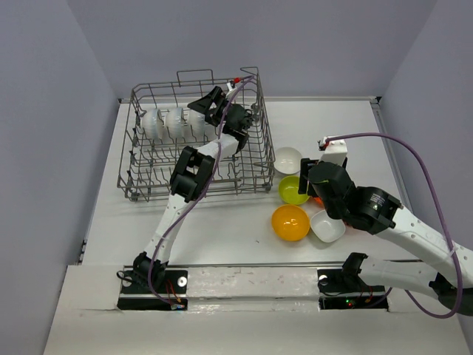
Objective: Load the bowls into the dish rack
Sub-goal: Insert the bowl into the dish rack.
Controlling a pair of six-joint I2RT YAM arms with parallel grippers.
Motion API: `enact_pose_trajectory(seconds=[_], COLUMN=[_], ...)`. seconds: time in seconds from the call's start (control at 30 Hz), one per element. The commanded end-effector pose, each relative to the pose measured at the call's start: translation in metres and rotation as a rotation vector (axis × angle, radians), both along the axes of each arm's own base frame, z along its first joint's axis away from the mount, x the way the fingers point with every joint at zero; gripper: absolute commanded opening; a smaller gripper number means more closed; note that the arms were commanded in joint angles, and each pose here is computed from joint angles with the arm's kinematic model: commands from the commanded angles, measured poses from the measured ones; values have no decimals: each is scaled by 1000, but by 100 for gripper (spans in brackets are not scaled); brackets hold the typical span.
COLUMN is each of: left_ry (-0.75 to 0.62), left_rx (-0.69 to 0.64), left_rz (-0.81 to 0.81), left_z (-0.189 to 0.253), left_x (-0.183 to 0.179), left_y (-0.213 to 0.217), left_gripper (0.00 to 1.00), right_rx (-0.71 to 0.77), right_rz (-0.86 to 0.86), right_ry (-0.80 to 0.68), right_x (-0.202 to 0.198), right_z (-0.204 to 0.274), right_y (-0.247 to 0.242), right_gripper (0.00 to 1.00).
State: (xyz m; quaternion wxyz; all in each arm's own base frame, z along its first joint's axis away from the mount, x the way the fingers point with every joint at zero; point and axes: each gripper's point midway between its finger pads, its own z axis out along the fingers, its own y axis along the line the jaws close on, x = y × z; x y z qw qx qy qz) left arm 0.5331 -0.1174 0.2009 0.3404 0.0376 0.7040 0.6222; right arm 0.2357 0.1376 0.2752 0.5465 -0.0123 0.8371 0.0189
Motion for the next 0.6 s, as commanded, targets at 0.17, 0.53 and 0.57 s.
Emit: enact_pose_trajectory(seconds=[0.17, 0.53, 0.57], left_ry=[-131, -141, -144], left_rx=[-131, -141, -142], left_rz=[52, 62, 62], left_z=[30, 35, 36], left_x=[-19, -24, -25], left_y=[7, 15, 16], left_gripper=[99, 99, 99], right_rx=[19, 16, 14], right_rz=[-9, -1, -1], right_ry=[-11, -8, -8], right_x=[1, 3, 3], right_z=[7, 9, 9], right_y=[0, 4, 4], right_gripper=[68, 68, 68])
